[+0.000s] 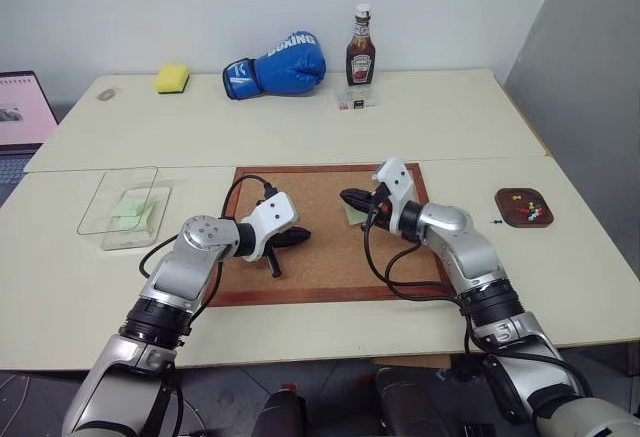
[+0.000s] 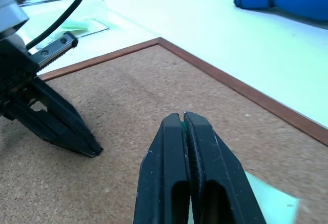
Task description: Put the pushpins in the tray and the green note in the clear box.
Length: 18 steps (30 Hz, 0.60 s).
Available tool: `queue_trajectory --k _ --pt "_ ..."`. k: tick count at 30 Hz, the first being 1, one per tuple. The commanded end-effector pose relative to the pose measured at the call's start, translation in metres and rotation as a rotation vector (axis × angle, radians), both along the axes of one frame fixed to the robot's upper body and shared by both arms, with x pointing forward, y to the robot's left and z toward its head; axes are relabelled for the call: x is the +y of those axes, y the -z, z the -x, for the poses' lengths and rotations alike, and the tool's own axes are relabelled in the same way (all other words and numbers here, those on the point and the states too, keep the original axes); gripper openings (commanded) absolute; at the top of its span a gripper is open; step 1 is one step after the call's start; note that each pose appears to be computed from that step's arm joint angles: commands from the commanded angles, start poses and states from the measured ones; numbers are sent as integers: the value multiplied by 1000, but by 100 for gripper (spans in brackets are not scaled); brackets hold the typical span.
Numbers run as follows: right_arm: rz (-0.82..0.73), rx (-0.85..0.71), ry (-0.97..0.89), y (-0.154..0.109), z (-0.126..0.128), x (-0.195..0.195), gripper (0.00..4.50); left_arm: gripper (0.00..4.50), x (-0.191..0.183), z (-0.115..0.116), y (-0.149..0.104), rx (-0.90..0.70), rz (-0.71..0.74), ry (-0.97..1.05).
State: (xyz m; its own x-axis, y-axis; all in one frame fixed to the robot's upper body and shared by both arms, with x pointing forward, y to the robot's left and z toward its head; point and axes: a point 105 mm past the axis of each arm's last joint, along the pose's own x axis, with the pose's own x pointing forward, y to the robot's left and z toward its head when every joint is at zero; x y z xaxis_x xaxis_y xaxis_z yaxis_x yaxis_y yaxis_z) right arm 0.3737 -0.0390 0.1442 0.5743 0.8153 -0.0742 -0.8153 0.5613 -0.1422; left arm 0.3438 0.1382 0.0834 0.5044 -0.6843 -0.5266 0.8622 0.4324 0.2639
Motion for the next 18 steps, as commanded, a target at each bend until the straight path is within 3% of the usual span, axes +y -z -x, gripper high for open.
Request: queue_trajectory --k 1,3,5,8,13,18 --pt "-47 -52 32 -23 3 -8 2 0 6 12 36 169 11 -59" --pt "-50 -56 43 -26 4 -10 2 0 4 7 29 114 29 -58" --pt "-55 -68 68 -32 3 -15 2 0 -5 2 6 127 215 -91" --pt "-61 -82 94 -38 3 -21 0 49 -10 0 -20 180 420 -105" --pt "-63 -97 129 -46 3 -30 0 136 -9 -6 -35 201 519 -138" --pt "-58 -104 223 -49 -1 -55 0 226 -16 -2 -38 203 516 -116"
